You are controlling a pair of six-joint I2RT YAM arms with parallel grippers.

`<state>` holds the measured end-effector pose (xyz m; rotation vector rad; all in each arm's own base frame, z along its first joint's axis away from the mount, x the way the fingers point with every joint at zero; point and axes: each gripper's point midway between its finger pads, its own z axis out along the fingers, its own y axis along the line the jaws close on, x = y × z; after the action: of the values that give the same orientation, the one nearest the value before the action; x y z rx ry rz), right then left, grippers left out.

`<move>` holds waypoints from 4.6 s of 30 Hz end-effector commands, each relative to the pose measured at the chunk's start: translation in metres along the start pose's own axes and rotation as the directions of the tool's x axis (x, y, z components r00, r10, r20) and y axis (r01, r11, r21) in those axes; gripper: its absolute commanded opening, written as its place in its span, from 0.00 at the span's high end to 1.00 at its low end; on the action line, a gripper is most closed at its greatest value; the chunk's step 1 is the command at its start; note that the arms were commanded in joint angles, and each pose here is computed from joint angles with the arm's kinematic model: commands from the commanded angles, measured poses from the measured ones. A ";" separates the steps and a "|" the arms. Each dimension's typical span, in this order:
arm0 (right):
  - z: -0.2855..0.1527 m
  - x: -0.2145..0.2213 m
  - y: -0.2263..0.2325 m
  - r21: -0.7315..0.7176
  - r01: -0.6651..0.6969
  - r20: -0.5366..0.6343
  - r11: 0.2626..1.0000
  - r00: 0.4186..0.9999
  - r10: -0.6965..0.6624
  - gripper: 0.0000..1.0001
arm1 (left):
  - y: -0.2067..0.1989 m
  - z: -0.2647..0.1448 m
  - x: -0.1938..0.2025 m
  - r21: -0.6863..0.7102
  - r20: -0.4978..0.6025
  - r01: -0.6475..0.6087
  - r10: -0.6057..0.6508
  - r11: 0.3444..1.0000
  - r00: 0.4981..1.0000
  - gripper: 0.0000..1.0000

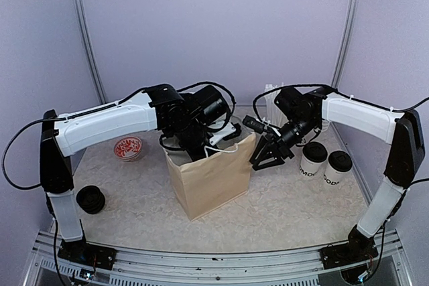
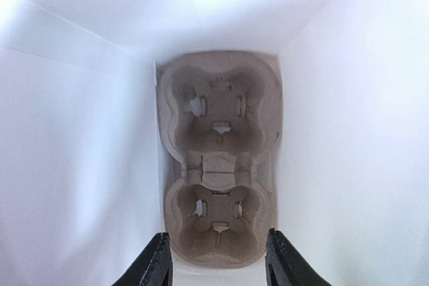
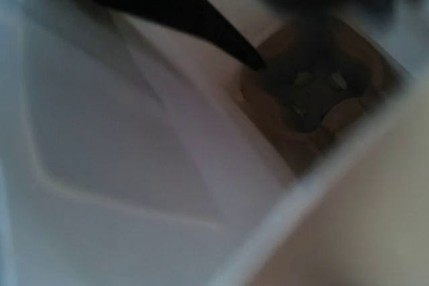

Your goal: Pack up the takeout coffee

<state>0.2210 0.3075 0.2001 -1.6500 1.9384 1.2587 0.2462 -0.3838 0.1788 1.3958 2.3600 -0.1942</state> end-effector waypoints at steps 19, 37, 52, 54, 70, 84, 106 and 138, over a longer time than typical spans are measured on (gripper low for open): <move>-0.012 0.011 0.008 0.040 0.025 -0.036 0.999 0.999 -0.024 0.58 | 0.002 -0.205 -0.101 -0.156 0.562 0.035 0.060 0.987 0.825 0.53; -0.060 0.001 -0.003 0.148 0.032 0.006 0.989 0.999 -0.034 0.54 | 0.066 -0.146 -0.010 -0.121 0.453 0.261 -0.181 0.958 0.873 0.27; -0.068 0.000 -0.005 0.185 0.011 0.032 0.983 0.999 -0.017 0.55 | 0.064 -0.118 -0.048 0.021 0.495 0.035 -0.041 0.999 0.868 0.58; -0.070 0.001 -0.006 0.188 0.005 0.035 0.982 0.999 -0.011 0.55 | 0.064 -0.115 -0.056 0.024 0.496 0.013 -0.023 1.000 0.868 0.68; -0.085 0.005 -0.019 0.221 -0.046 0.074 0.974 0.997 0.031 0.58 | -0.054 -0.150 -0.070 0.108 0.564 -0.264 0.159 0.958 0.811 1.00; -0.084 0.004 -0.015 0.194 -0.053 0.097 0.980 0.995 0.034 0.58 | -0.142 -0.156 -0.031 0.284 0.524 -0.351 0.162 0.892 0.836 1.00; -0.125 0.019 -0.036 0.492 0.054 -0.074 0.869 0.997 -0.020 0.34 | -0.094 -0.122 -0.035 0.086 0.433 -0.259 0.198 0.962 0.879 0.99; -0.193 0.114 -0.088 0.574 0.066 -0.334 0.816 0.929 0.159 0.20 | 0.043 -0.122 -0.085 -0.060 0.503 -0.128 0.140 0.990 0.853 0.71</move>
<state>0.3289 0.0945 0.1955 -1.5666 2.2607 0.2789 0.2858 -0.3966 0.2980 1.3414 1.8895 -0.4448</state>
